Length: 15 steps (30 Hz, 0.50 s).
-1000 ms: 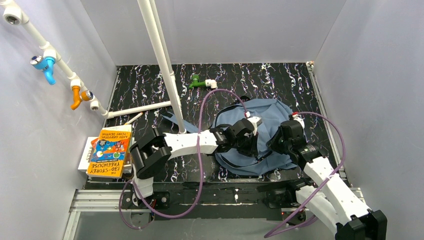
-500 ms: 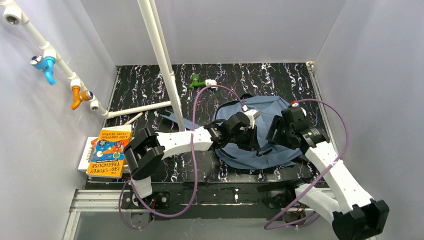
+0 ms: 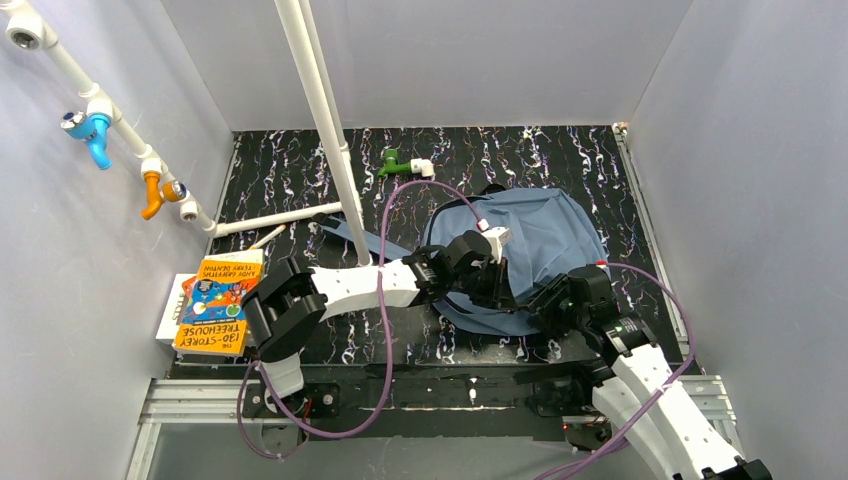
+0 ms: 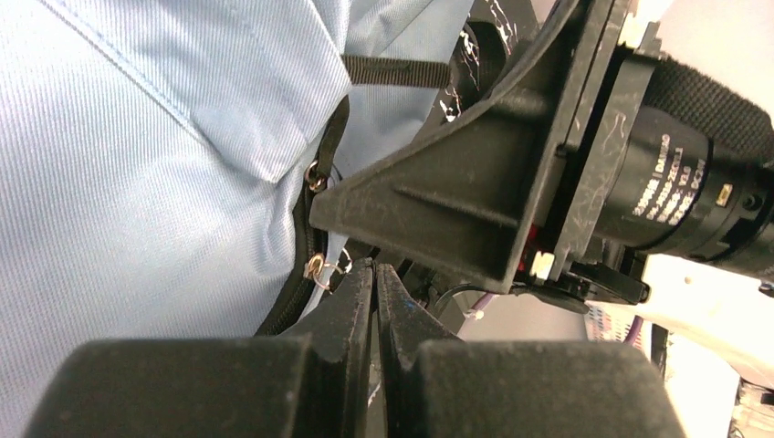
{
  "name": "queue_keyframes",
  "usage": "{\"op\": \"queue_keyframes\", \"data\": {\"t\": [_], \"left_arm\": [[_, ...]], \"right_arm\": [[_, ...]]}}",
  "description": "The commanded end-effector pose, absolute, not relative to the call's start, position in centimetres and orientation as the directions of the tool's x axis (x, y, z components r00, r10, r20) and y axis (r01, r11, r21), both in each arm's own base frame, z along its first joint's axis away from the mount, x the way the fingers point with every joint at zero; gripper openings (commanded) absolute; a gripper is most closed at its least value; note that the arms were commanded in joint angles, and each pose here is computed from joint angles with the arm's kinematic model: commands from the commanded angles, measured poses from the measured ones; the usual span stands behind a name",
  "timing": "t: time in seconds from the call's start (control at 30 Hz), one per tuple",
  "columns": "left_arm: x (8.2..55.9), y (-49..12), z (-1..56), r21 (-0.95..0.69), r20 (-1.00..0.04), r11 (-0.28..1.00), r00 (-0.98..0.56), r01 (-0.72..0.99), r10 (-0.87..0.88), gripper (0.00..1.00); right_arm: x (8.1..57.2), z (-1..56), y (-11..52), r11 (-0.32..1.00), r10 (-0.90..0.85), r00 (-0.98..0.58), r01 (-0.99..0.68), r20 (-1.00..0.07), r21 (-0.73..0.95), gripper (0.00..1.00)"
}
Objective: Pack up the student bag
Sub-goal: Unzip the student bag at the center of the board.
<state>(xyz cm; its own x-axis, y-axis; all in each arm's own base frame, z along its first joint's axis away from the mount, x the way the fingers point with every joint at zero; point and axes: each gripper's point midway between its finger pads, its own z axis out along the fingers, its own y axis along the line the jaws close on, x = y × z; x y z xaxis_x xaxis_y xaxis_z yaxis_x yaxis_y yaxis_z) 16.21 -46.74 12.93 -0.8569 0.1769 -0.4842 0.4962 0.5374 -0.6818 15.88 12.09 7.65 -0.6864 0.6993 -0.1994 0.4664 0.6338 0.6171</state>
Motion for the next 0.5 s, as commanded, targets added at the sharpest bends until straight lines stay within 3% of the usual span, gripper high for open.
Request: {"op": "queue_keyframes", "data": {"t": [0.0,0.17,0.37,0.47], "left_arm": [[15.4,-46.0,17.6,-0.737,-0.511,0.449,-0.851,0.505,0.119,0.00],[15.1,-45.3,17.1,-0.733,-0.508,0.459,-0.853,0.502,0.120,0.00],[14.9,-45.9,16.8,-0.746,-0.486,0.449,-0.863,0.492,0.139,0.00],[14.7,-46.5,17.4,-0.759,-0.479,0.425,-0.865,0.494,0.149,0.00]], "right_arm": [[18.3,9.1,12.4,0.547,0.771,-0.601,0.460,-0.208,0.699,0.50],[18.2,7.0,11.3,0.557,0.788,-0.569,0.498,-0.235,0.665,0.43],[17.9,6.4,12.9,0.545,0.762,-0.623,0.469,-0.177,0.695,0.57],[17.7,5.8,12.7,0.557,0.757,-0.629,0.481,-0.177,0.677,0.58]]}}
